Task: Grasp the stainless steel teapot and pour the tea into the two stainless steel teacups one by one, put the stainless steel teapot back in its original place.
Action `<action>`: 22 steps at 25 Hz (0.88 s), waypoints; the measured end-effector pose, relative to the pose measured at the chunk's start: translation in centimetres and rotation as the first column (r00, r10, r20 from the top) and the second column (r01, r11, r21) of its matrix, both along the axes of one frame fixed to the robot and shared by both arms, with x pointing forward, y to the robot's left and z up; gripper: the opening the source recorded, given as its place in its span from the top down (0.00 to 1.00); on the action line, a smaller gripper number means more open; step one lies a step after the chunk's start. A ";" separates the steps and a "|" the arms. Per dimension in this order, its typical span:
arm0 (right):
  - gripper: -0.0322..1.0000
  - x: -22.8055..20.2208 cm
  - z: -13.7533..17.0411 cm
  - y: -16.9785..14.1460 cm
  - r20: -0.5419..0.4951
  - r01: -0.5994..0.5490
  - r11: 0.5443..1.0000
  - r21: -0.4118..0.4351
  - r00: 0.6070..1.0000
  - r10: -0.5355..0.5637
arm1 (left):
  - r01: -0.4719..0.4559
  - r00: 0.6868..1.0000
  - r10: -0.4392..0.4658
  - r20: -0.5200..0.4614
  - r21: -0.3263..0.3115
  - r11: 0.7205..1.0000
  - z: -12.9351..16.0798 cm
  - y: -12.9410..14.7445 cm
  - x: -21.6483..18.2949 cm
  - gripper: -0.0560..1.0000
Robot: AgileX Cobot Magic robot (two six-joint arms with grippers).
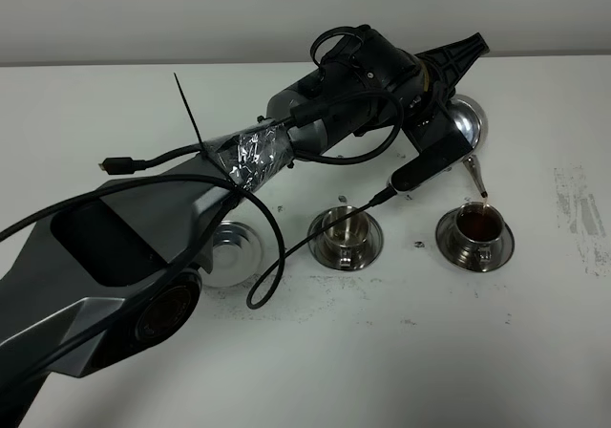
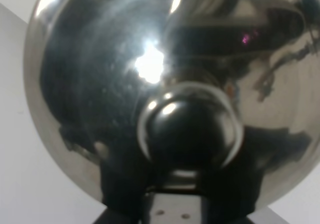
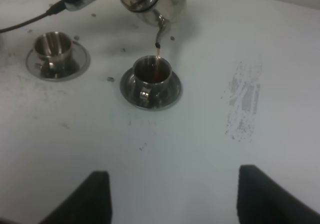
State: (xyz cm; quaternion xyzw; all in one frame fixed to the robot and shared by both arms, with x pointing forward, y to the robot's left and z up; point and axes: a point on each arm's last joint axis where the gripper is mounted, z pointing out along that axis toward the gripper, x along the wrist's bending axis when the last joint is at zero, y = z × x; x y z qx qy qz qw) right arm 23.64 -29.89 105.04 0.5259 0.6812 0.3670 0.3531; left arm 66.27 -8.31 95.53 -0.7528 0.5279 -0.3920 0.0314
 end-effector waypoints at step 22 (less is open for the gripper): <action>0.47 0.0 0.0 0.0 0.000 0.000 1.000 0.000 1.000 0.000 | -0.147 0.982 0.128 -0.139 -0.135 0.980 -0.2 -0.2 -0.4 0.78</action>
